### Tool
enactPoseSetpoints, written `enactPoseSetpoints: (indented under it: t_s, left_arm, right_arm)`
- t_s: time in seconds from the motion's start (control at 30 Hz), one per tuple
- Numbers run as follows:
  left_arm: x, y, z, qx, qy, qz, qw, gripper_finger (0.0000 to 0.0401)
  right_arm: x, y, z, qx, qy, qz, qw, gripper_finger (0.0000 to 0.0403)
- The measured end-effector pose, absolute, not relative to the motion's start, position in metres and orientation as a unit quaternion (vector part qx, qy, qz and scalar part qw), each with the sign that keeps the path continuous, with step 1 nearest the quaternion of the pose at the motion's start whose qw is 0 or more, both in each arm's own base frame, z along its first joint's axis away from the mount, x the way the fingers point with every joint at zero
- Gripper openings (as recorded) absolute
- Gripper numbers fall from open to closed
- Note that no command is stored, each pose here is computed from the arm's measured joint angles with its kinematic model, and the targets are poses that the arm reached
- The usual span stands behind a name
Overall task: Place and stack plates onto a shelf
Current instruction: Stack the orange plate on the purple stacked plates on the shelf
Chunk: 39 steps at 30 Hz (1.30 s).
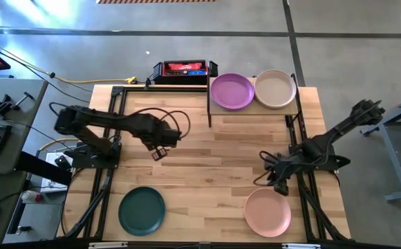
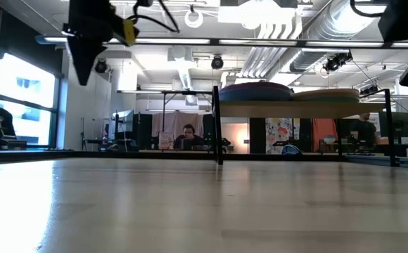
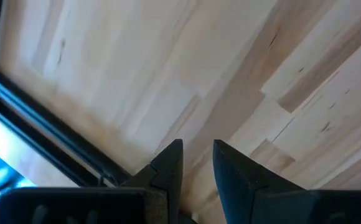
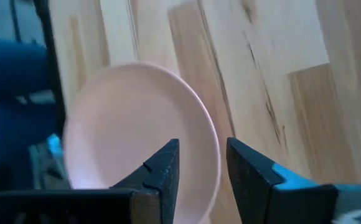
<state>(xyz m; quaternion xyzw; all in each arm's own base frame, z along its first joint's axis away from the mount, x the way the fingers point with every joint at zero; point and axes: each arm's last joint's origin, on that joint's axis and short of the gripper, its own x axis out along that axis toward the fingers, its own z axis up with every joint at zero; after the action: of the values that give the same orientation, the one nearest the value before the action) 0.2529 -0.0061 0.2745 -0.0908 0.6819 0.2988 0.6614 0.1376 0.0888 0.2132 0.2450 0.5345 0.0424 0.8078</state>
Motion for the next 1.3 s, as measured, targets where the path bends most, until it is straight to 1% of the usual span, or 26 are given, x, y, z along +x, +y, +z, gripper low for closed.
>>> enactPoseSetpoints:
  t_s: [0.17,0.37,0.57,0.77,1.13,1.23,1.3]
  left_arm:
    - [0.239,-0.006,0.268,-0.122,0.680,0.320,0.649,0.0076]
    - [0.235,-0.006,0.261,-0.121,0.686,0.325,0.640,0.0076]
    - [0.237,-0.005,0.261,-0.127,0.678,0.327,0.646,0.0076]
    - [0.239,-0.006,0.260,-0.131,0.671,0.325,0.654,0.0076]
    - [0.239,-0.006,0.260,-0.131,0.670,0.324,0.655,0.0076]
    - [0.239,-0.006,0.260,-0.131,0.669,0.324,0.655,0.0076]
    - [0.240,-0.006,0.260,-0.132,0.669,0.324,0.656,0.0076]
  right_arm:
    - [0.144,0.094,0.202,0.195,0.564,0.061,0.800,0.0125]
    - [0.151,0.098,0.188,0.146,0.593,0.066,0.789,0.0133]
    - [0.158,0.103,0.175,0.130,0.614,0.056,0.776,0.0133]
    - [0.166,0.109,0.162,0.128,0.634,0.066,0.760,0.0133]
    - [0.168,0.122,0.138,0.099,0.676,0.058,0.728,0.0133]
    - [0.168,0.122,0.136,0.097,0.681,0.056,0.723,0.0120]
    - [0.168,0.122,0.136,0.098,0.682,0.057,0.722,0.0096]
